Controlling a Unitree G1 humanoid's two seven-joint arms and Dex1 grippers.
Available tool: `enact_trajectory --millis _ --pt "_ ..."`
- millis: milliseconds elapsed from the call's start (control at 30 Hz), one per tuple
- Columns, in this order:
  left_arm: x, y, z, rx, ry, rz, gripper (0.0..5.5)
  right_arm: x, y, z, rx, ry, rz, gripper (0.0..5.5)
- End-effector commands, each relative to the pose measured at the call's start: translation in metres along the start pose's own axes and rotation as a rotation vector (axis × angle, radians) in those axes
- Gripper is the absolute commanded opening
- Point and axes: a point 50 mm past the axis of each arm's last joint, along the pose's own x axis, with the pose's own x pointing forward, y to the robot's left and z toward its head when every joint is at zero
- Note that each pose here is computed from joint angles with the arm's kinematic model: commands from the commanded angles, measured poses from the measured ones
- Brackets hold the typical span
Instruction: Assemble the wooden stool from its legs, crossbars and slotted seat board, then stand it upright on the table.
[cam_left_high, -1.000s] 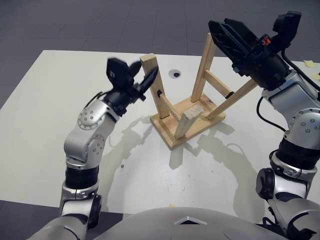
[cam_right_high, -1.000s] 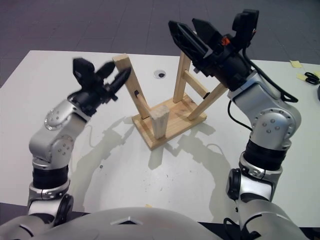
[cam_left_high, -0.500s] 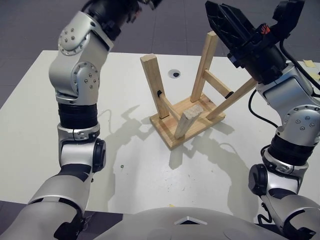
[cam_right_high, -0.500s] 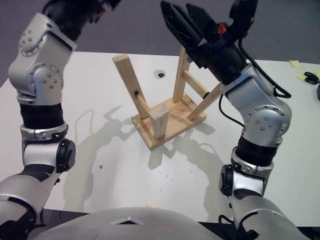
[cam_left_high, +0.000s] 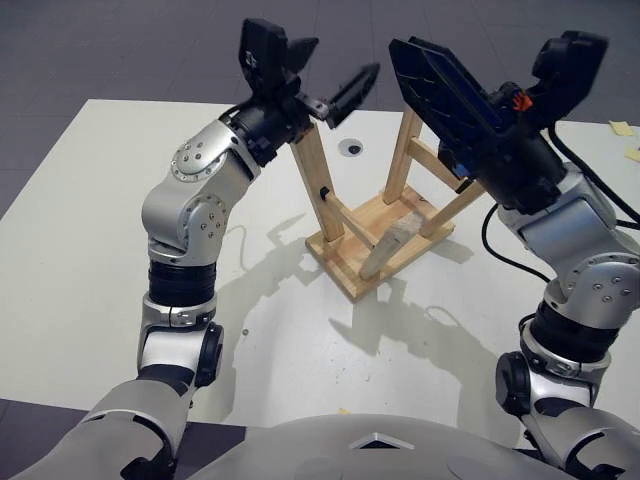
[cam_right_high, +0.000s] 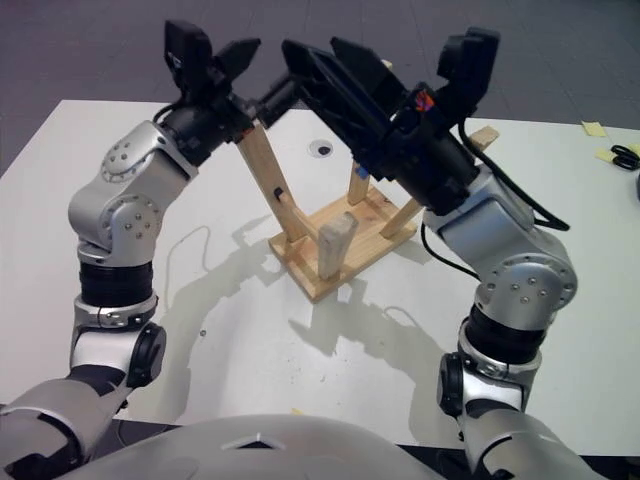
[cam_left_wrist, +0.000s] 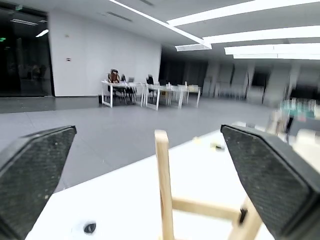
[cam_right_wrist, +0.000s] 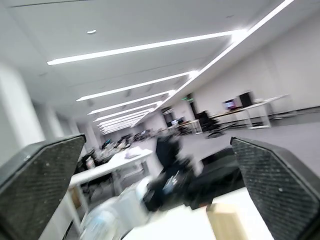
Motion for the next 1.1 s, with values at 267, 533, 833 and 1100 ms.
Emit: enact_trajectory --millis 267,533,833,1100 --pt "-0.015 0.033 0.049 0.02 -0.146 0.186 5.37 -0.029 0.015 -0.053 -0.187 0.518 -0.077 5.4" --pt "-0.019 0.035 0.038 0.008 -0.124 0.205 5.37 -0.051 -0.035 0.006 -0.657 0.588 -0.322 5.4" --pt "-0.023 0.035 0.026 0.021 -0.088 0.233 5.37 -0.043 -0.045 0.035 -0.679 0.345 -0.409 5.4" --pt "-0.038 0.066 -0.021 0.303 0.168 0.368 5.37 -0.077 -0.065 -0.003 -0.418 0.14 -0.738 5.4"
